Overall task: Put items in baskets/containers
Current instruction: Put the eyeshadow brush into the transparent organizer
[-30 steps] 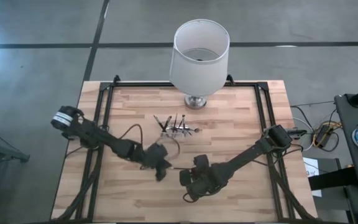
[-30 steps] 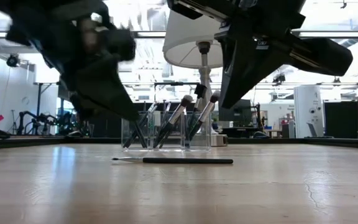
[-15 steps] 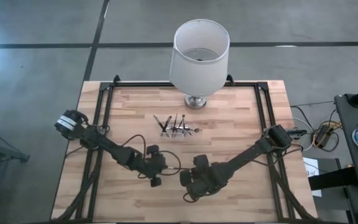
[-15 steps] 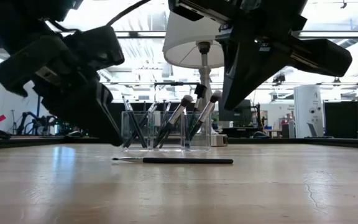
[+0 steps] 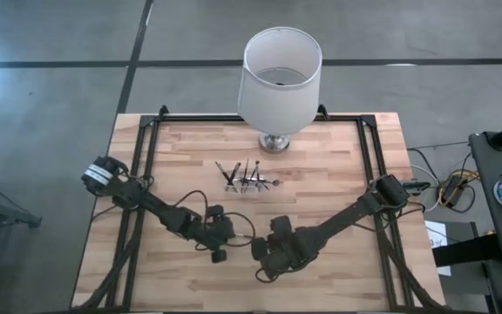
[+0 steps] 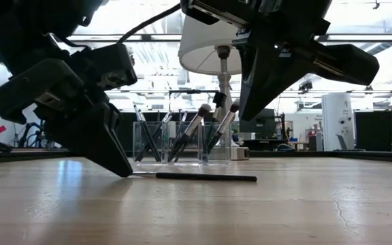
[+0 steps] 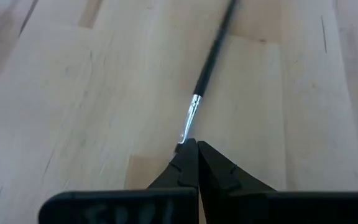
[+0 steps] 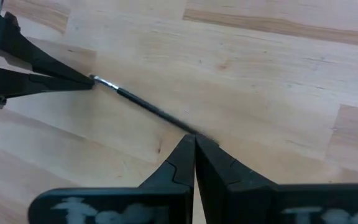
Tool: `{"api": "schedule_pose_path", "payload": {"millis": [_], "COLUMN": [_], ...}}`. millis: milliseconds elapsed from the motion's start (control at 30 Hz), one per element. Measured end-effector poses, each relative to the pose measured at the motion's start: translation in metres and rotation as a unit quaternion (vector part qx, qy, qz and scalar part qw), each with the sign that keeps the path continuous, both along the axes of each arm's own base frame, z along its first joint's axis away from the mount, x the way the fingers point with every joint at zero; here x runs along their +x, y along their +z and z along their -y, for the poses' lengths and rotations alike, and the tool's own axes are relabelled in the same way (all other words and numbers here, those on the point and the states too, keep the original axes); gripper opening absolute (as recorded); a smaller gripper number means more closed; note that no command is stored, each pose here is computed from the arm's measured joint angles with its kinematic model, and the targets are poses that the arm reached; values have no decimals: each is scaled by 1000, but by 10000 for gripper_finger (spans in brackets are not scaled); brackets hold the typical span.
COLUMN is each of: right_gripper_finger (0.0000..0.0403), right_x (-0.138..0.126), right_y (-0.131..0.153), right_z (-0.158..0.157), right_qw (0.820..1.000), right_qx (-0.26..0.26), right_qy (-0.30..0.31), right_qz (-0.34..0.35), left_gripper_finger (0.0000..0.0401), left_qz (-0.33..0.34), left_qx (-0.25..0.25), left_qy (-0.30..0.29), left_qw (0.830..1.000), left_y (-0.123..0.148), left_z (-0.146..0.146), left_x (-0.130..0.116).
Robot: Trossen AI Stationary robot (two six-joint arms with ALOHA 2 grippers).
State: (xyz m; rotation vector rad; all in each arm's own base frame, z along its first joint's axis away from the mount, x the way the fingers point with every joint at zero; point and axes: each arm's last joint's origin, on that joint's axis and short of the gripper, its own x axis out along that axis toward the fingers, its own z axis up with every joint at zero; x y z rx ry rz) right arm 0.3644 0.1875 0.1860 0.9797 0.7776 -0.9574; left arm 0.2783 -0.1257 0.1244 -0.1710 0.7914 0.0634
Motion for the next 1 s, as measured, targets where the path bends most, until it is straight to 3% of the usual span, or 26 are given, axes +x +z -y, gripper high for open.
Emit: {"api": "schedule_pose_path", "payload": {"millis": [400, 1000], "right_gripper_finger": [9, 9], "right_x": [1, 4], "right_y": [0, 0], "right_z": [2, 7], "right_qw": [1000, 1000], "right_qx": [-1, -1], "right_qy": [2, -3], "right_qz": [-2, -1], "left_gripper_finger": [0, 0], "left_qz": [28, 17], "left_qx": [-12, 5], "left_qy": [8, 11], "left_qw": [1000, 1000], "left_y": [12, 8], "left_z": [-1, -14], "left_x": [1, 3]}}
